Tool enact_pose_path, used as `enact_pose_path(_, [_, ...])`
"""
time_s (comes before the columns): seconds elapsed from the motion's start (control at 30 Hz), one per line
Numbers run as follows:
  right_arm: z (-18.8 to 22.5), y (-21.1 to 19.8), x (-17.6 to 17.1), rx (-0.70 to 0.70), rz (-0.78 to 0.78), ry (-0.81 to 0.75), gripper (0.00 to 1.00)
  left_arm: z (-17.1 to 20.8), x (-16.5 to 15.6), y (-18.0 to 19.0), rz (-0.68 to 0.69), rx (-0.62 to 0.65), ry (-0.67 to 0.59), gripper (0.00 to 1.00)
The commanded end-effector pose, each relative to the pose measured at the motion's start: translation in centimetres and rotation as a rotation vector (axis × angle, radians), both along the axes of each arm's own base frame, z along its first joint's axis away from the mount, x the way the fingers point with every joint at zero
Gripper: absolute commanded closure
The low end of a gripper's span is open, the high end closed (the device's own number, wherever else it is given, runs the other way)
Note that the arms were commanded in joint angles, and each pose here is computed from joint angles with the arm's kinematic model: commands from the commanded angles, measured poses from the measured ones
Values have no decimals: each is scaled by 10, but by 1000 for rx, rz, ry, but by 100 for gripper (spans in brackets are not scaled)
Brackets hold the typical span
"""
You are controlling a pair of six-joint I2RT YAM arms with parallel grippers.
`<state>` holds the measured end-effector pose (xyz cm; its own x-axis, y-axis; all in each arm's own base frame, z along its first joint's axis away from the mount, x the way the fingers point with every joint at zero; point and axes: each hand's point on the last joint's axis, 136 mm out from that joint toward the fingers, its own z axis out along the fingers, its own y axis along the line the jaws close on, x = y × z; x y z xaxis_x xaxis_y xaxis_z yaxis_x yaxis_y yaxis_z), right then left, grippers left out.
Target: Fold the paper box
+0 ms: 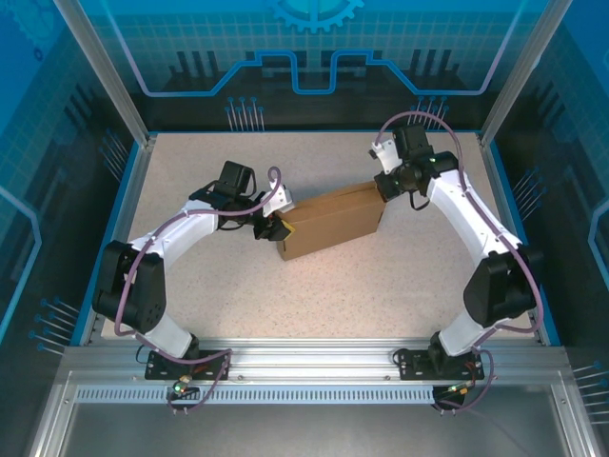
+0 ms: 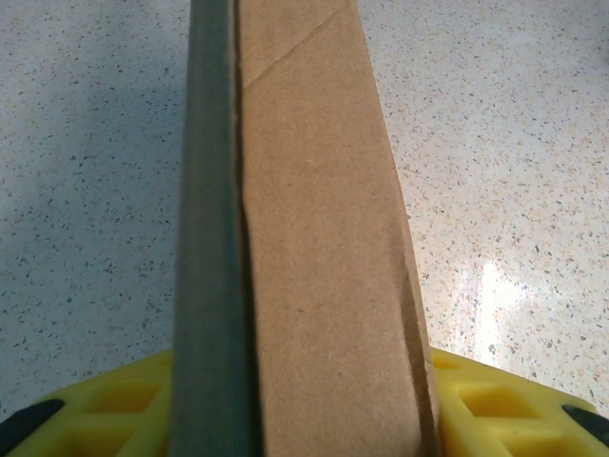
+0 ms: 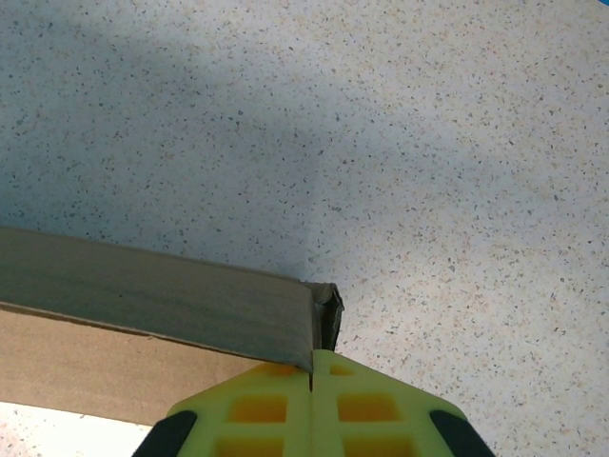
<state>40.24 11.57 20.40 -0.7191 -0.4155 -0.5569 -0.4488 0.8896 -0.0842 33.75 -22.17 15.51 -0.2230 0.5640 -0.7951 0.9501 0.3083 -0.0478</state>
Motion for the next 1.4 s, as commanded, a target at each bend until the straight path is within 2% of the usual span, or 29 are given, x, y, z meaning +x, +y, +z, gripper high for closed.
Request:
enact_pose_path(0.0, [-16, -13, -15, -49, -38, 43, 96, 6, 11, 2, 11, 5, -40, 54])
enact_pose_path(0.73, [-29, -17, -25, 53, -108, -76, 98, 7, 12, 2, 23, 5, -30, 52])
enact_pose_path(0.9, [-17, -16, -23, 66, -109, -93, 98, 12, 11, 2, 34, -9, -33, 45])
enact_pose_path(1.17, [-16, -16, -22, 79, -135, -78, 98, 25, 11, 2, 67, -44, -67, 24])
enact_pose_path(1.37, [-16, -15, -21, 89, -143, -73, 98, 32, 7, 4, 106, -75, -61, 20])
